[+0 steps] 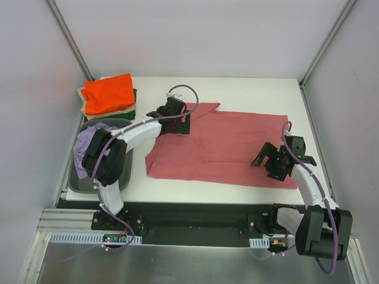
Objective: Fold and stack the t-shirts
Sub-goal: Fold the flattened tshirt in 1/3 of the way, then grap the side of the flattened tshirt furthest away from the robot with both arms
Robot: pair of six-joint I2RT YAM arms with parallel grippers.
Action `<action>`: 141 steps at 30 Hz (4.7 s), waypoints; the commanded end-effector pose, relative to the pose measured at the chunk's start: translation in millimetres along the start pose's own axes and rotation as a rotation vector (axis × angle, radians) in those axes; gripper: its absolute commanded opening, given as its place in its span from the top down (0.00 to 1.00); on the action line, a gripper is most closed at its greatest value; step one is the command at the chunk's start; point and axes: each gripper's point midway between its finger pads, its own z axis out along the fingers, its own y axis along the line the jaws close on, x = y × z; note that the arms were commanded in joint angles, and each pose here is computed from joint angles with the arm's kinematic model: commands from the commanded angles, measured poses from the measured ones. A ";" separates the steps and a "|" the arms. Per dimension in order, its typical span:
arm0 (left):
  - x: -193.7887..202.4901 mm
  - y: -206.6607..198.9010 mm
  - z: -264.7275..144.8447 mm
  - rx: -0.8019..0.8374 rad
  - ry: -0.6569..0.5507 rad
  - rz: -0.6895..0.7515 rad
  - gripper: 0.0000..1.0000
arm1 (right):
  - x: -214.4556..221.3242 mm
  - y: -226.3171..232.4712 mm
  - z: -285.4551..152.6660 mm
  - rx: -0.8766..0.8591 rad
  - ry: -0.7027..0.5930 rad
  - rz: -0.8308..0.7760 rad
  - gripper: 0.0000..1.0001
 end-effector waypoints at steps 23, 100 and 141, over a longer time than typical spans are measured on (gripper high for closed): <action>209.7 36.9 -89.1 0.121 0.213 -0.321 0.01 | 21.0 -8.7 20.4 0.132 0.064 -0.018 0.04; 4.3 -9.1 11.5 0.022 0.191 -0.095 0.48 | -40.7 12.0 -32.2 0.174 -0.134 -0.153 0.04; -22.0 0.7 11.7 0.046 0.169 -0.076 1.00 | -68.9 -1.0 -26.7 0.203 -0.216 -0.022 0.04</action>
